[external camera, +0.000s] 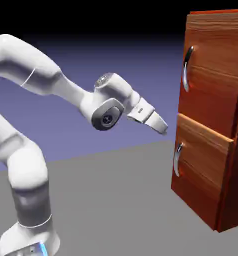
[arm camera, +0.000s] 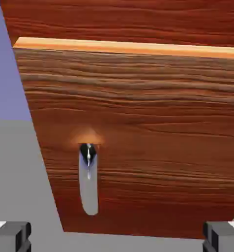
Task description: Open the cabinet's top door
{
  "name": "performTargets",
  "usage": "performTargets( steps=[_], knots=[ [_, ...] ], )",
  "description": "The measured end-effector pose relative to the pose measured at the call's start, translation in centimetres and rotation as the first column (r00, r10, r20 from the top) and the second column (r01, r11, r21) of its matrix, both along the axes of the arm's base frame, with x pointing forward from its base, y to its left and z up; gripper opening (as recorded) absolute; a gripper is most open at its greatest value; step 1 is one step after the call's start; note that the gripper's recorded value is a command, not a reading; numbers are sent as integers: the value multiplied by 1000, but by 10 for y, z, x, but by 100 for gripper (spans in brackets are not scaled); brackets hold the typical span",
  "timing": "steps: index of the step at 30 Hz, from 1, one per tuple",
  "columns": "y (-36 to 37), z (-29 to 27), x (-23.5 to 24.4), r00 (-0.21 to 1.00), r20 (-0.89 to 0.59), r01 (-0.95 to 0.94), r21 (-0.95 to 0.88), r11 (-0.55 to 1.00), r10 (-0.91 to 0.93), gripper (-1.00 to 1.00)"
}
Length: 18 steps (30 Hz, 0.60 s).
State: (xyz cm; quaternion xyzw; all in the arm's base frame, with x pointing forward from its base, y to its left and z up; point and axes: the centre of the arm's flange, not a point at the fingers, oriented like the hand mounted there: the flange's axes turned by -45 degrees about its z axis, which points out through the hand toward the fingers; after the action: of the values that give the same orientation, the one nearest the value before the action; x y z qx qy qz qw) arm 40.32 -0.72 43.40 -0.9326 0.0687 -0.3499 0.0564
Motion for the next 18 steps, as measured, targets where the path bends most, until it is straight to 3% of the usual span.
performTargets(
  steps=[8,18],
  knots=[
    [-30,-87,27,870,-338,467,335,818,-358,0],
    [-67,-180,32,393,-654,919,291,265,-646,0]
  ],
)
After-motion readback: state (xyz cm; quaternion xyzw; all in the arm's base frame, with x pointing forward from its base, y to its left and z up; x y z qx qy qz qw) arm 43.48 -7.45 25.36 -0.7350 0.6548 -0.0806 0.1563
